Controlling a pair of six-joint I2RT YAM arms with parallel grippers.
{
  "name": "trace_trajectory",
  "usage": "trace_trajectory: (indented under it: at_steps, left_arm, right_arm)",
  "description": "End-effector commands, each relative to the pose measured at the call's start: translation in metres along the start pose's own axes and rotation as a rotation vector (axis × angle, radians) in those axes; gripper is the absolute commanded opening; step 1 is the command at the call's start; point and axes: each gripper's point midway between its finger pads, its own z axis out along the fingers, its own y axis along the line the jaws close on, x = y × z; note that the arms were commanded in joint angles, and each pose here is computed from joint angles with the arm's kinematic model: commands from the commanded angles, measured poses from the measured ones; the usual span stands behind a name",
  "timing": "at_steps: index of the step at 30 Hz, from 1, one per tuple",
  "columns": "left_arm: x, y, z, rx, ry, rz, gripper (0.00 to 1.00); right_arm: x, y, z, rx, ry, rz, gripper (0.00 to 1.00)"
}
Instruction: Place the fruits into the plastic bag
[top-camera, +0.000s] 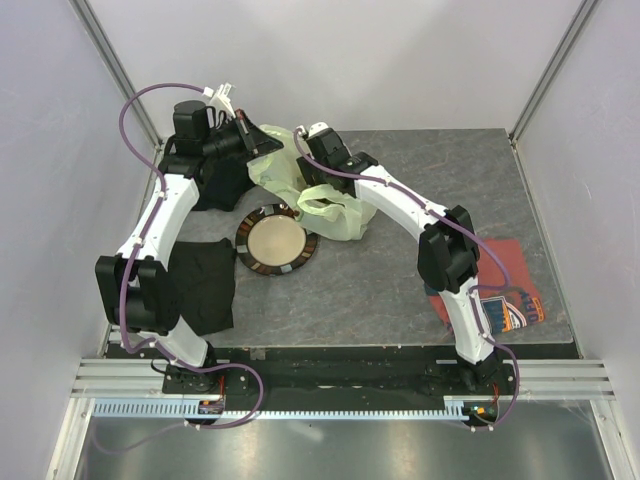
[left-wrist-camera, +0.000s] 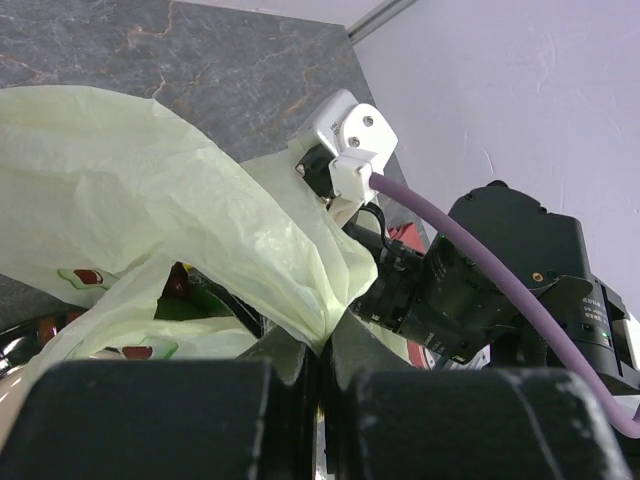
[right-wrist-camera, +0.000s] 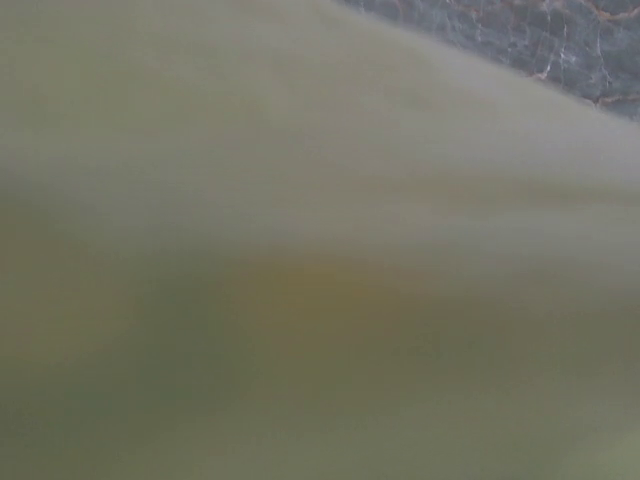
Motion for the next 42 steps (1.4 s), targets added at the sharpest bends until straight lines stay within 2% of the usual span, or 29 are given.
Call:
trace_trajectory:
  at_steps: [1, 3, 4, 7, 8, 12, 15, 20, 22, 24, 29, 30, 35, 42]
  left_arm:
    - [-0.009, -0.024, -0.009, 0.059, -0.028, 0.039, 0.02]
    - [-0.008, -0.023, -0.009, 0.058, -0.026, 0.037, 0.02]
    - [-0.008, -0.023, -0.009, 0.059, -0.025, 0.035, 0.01]
    - [-0.008, -0.022, -0.009, 0.056, -0.026, 0.034, 0.02]
    - [-0.008, -0.022, -0.009, 0.056, -0.026, 0.034, 0.02]
    - [-0.008, -0.022, -0.008, 0.054, -0.026, 0.027, 0.02]
    - [-0.008, -0.021, -0.008, 0.054, -0.028, 0.025, 0.02]
    - [-0.008, -0.020, -0.008, 0.053, -0.028, 0.019, 0.02]
    - [-0.009, -0.021, -0.007, 0.053, -0.031, 0.021, 0.01]
    - [-0.010, -0.021, -0.007, 0.052, -0.033, 0.020, 0.02]
    - [-0.011, -0.022, -0.007, 0.053, -0.035, 0.022, 0.02]
    - [-0.011, -0.021, -0.007, 0.052, -0.035, 0.021, 0.01]
    - [-0.008, -0.020, -0.006, 0.051, -0.028, 0.016, 0.01]
    - [-0.007, -0.020, -0.005, 0.055, -0.021, 0.010, 0.02]
  right_arm:
    - [-0.005, -0.006, -0.012, 0.030, -0.009, 0.011, 0.52]
    - [-0.015, -0.008, -0.017, 0.030, -0.036, 0.020, 0.57]
    - [-0.018, -0.008, -0.018, 0.027, -0.048, 0.023, 0.66]
    - [-0.033, -0.004, -0.025, -0.020, -0.090, 0.031, 0.83]
    - [-0.040, -0.001, -0.030, -0.048, -0.111, 0.036, 0.86]
    - [-0.073, 0.003, -0.055, -0.116, -0.212, 0.060, 0.91]
    - [-0.115, 0.003, -0.096, -0.184, -0.347, 0.081, 0.94]
    - [-0.179, -0.003, -0.194, -0.289, -0.604, 0.096, 0.97]
    - [-0.179, 0.004, -0.220, -0.349, -0.632, 0.085, 0.97]
    - [-0.165, 0.012, -0.226, -0.349, -0.605, 0.074, 0.97]
    - [-0.091, 0.034, -0.229, -0.198, -0.459, -0.029, 0.97]
    - [-0.078, 0.051, -0.233, -0.212, -0.439, -0.044, 0.97]
    - [-0.026, 0.077, -0.244, -0.084, -0.380, -0.118, 0.96]
    - [-0.008, 0.089, -0.227, 0.156, -0.330, -0.232, 0.97]
